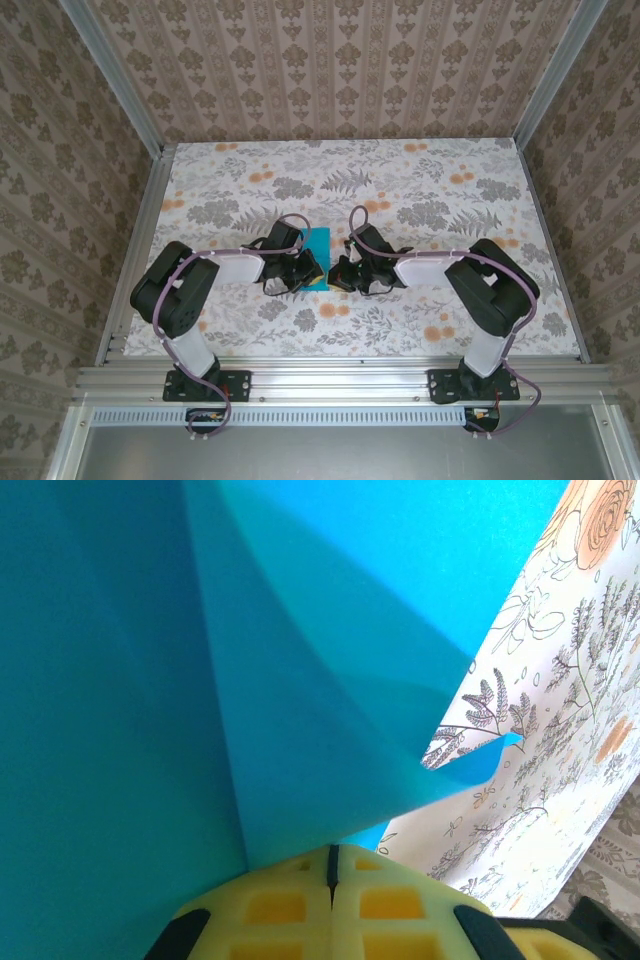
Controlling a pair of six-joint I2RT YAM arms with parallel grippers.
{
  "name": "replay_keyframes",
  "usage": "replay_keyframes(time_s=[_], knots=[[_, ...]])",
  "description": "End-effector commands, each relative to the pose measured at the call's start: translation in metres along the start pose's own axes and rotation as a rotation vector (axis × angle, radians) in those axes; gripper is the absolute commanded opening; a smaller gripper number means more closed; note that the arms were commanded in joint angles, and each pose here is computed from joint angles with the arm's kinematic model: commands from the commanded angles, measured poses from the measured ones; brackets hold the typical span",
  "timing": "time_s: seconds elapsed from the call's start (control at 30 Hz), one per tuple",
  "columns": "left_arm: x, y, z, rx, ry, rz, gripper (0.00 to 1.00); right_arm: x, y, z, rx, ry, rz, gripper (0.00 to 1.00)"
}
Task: Fold a paper plane with a square sheet of paper (pick it up from the middle)
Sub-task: Fold the triangle a second time at the center of the table.
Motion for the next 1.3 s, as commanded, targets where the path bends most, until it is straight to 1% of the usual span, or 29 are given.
replay_keyframes(time_s=[0.0,0.13,0.27,0.37,0.47,0.67,0.77,0.93,1.13,1.27], knots=[[0.052,-0.02,0.006,0.07,0.216,-0.123,0.0,0.007,0.005,-0.001,-0.032,0.031,0.022,0.08],[0.052,-0.02,0.006,0.071,0.215,-0.125,0.0,0.001,0.004,0.013,0.005,0.022,0.045,0.08],[0.052,-0.02,0.006,0.069,0.213,-0.128,0.0,-0.01,0.001,0.023,0.021,-0.022,0.058,0.08],[0.05,-0.019,0.005,0.066,0.209,-0.126,0.0,-0.026,0.0,0.024,0.01,-0.101,0.078,0.07],[0.046,-0.017,0.002,0.055,0.198,-0.116,0.01,-0.044,-0.002,0.02,-0.008,-0.21,0.098,0.06],[0.03,0.003,-0.006,-0.019,0.113,-0.05,0.06,-0.067,-0.008,0.014,0.007,-0.37,0.118,0.06],[0.024,0.015,-0.011,-0.048,0.092,-0.01,0.08,-0.075,-0.01,0.014,0.022,-0.425,0.124,0.06],[0.025,0.031,-0.017,-0.08,0.087,0.044,0.09,-0.083,-0.013,0.013,0.036,-0.47,0.135,0.06],[0.042,0.045,-0.021,-0.11,0.098,0.097,0.09,-0.087,-0.015,0.012,0.041,-0.484,0.141,0.06],[0.058,0.061,-0.028,-0.153,0.096,0.097,0.09,-0.088,-0.016,0.011,0.044,-0.485,0.144,0.06]])
Point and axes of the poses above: each hand's point on the last joint's axis, 136 mm out from that joint toward the fingers, its own z axis out along the fingers, its own x axis along the line the jaws close on, y = z × x, the point moved 6 cm from there along -z, back along the fingers, and after that the axes turned 9 degrees about z, right-handed, at the moved point
